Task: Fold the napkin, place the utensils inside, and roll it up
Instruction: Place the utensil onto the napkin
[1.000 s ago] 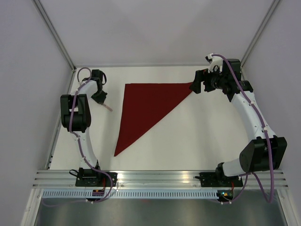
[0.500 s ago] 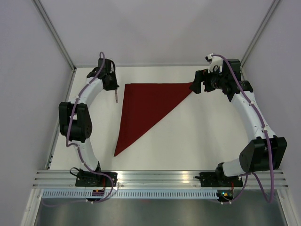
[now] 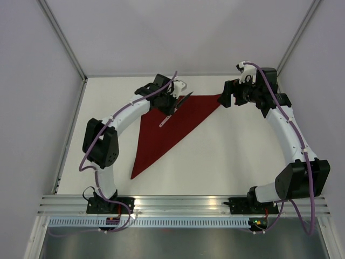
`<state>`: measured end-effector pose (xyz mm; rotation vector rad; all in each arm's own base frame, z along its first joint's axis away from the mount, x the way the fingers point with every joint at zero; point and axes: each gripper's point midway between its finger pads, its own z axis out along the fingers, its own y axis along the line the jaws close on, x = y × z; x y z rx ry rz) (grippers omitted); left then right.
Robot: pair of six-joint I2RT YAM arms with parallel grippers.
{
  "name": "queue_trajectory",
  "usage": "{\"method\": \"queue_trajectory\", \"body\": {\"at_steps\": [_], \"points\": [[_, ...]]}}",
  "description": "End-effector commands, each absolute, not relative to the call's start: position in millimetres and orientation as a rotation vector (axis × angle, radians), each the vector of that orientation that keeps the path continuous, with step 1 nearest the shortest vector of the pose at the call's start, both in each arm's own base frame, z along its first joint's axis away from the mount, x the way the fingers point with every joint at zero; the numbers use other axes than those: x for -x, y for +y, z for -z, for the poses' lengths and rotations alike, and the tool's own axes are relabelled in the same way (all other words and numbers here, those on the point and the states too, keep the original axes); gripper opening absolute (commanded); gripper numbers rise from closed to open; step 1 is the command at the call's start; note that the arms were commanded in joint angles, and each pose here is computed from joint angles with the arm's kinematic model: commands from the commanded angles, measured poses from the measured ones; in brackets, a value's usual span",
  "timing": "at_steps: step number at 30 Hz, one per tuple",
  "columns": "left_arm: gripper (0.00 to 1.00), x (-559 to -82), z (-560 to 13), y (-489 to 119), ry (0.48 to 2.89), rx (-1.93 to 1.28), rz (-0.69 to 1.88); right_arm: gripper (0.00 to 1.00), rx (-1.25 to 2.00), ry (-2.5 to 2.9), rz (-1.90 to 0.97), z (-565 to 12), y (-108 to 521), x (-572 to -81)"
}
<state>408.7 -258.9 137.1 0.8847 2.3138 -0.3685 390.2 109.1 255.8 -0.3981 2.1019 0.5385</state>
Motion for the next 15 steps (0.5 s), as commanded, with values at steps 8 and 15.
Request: {"method": "queue_trajectory", "body": {"at_steps": [8,15], "points": [[0.02,-378.1,-86.2,-302.9,2.343,-1.219,0.319,0.98,0.398,2.075,-0.520,-262.4,108.8,-389.4],[0.02,-366.5,-69.5,-306.2,2.402,-1.210,0.355,0.98,0.398,2.084,-0.517,-258.7,108.3,-390.2]]}}
